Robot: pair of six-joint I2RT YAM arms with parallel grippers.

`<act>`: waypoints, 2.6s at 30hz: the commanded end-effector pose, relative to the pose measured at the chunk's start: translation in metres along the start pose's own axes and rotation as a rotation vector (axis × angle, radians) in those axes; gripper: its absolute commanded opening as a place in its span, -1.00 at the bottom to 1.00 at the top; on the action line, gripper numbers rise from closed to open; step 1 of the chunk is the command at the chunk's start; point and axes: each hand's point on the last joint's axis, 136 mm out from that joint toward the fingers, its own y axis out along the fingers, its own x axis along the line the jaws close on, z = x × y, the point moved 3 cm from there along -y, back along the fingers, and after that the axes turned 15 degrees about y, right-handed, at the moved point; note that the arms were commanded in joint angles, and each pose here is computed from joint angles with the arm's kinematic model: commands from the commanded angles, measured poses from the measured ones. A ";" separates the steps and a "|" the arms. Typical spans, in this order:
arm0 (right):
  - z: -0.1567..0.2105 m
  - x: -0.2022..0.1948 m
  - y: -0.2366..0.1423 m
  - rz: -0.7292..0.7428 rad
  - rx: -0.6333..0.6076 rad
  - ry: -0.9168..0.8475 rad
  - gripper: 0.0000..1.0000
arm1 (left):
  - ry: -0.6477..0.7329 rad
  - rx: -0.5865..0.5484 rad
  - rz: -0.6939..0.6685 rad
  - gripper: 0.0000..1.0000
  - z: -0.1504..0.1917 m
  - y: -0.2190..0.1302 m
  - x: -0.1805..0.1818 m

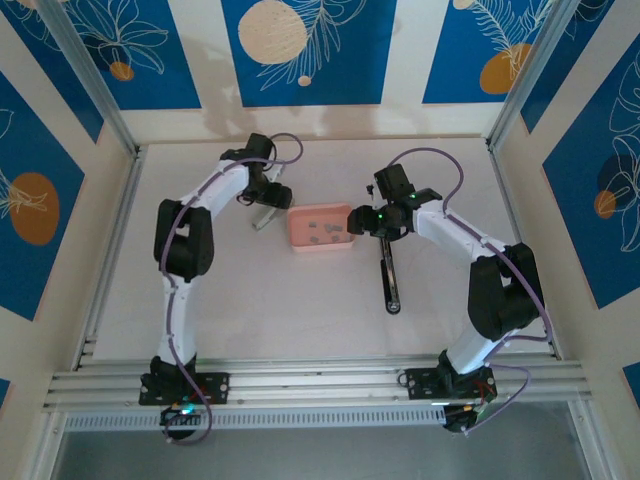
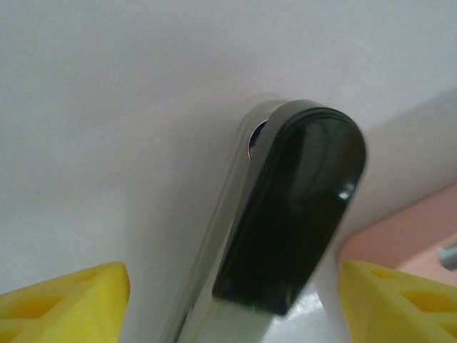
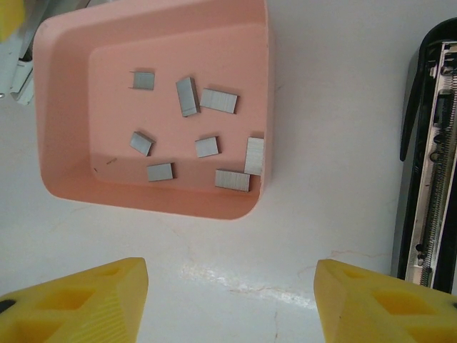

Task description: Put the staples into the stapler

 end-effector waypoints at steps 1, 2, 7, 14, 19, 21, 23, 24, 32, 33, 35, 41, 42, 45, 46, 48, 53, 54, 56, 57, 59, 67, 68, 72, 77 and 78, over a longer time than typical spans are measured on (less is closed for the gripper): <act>0.002 0.004 -0.003 -0.004 0.010 -0.022 0.28 | 0.039 0.025 0.036 0.53 -0.003 0.004 -0.002; 0.003 0.004 -0.002 -0.003 0.015 -0.023 0.28 | 0.040 0.022 0.030 0.52 -0.005 0.008 -0.001; 0.004 0.005 0.001 -0.003 0.024 -0.026 0.28 | 0.045 -0.005 0.038 0.41 -0.015 0.022 0.002; 0.003 0.005 0.002 -0.003 0.026 -0.026 0.28 | 0.056 -0.058 0.074 0.13 -0.031 0.034 0.000; 0.003 0.006 0.000 -0.006 0.023 -0.029 0.27 | 0.070 -0.078 0.061 -0.27 -0.037 0.032 0.002; 0.003 0.007 -0.001 -0.008 0.021 -0.029 0.27 | 0.076 -0.075 0.046 -0.47 -0.036 0.029 0.004; 0.002 0.008 -0.005 -0.014 0.013 -0.029 0.27 | 0.080 -0.074 0.027 -0.57 -0.037 0.022 0.006; 0.002 0.008 -0.006 -0.016 0.011 -0.029 0.27 | 0.084 -0.078 0.021 -0.61 -0.038 0.016 0.006; 0.000 0.025 -0.031 -0.092 -0.045 -0.042 0.26 | 0.123 -0.196 -0.022 -0.79 -0.044 -0.079 -0.002; -0.001 0.029 -0.035 -0.109 -0.055 -0.047 0.26 | 0.128 -0.221 -0.017 -0.80 -0.042 -0.092 -0.004; -0.001 0.037 -0.044 -0.163 -0.073 -0.056 0.26 | 0.143 -0.296 0.006 -0.81 -0.040 -0.125 -0.014; 0.005 0.063 -0.073 -0.345 -0.105 -0.065 0.27 | 0.251 -0.502 0.168 -0.82 -0.009 -0.194 -0.062; 0.006 0.067 -0.078 -0.380 -0.106 -0.069 0.26 | 0.274 -0.539 0.203 -0.82 -0.003 -0.202 -0.071; 0.014 0.082 -0.093 -0.493 -0.094 -0.084 0.26 | 0.376 -0.671 0.325 -0.81 0.018 -0.223 -0.101; 0.018 0.087 -0.098 -0.531 -0.085 -0.088 0.27 | 0.415 -0.714 0.365 -0.81 0.026 -0.228 -0.110; 0.026 0.097 -0.106 -0.606 -0.049 -0.091 0.27 | 0.465 -0.786 0.417 -0.80 0.040 -0.235 -0.124; 0.056 0.124 -0.120 -0.739 0.049 -0.162 0.27 | 0.591 -0.951 0.534 -0.79 0.064 -0.250 -0.150; 0.060 0.126 -0.120 -0.737 0.060 -0.168 0.27 | 0.611 -0.973 0.534 -0.79 0.067 -0.252 -0.152; 0.068 0.131 -0.120 -0.726 0.089 -0.166 0.28 | 0.651 -1.022 0.517 -0.79 0.072 -0.256 -0.155; 0.072 0.133 -0.121 -0.724 0.101 -0.166 0.28 | 0.678 -1.041 0.515 -0.79 0.075 -0.257 -0.157; 0.078 0.138 -0.120 -0.722 0.125 -0.162 0.28 | 0.733 -1.072 0.508 -0.73 0.081 -0.259 -0.162; 0.094 0.159 -0.120 -0.744 0.188 -0.192 0.28 | 0.772 -1.043 0.517 -0.70 0.089 -0.254 -0.169; 0.096 0.160 -0.120 -0.749 0.198 -0.195 0.28 | 0.774 -1.043 0.515 -0.70 0.089 -0.254 -0.169; 0.099 0.164 -0.118 -0.752 0.220 -0.187 0.27 | 0.784 -1.044 0.516 -0.69 0.089 -0.253 -0.172; 0.094 0.164 -0.108 -0.712 0.219 -0.115 0.10 | 0.799 -1.047 0.523 -0.69 0.089 -0.253 -0.176; 0.093 0.164 -0.107 -0.713 0.221 -0.107 0.06 | 0.802 -1.046 0.524 -0.69 0.089 -0.253 -0.177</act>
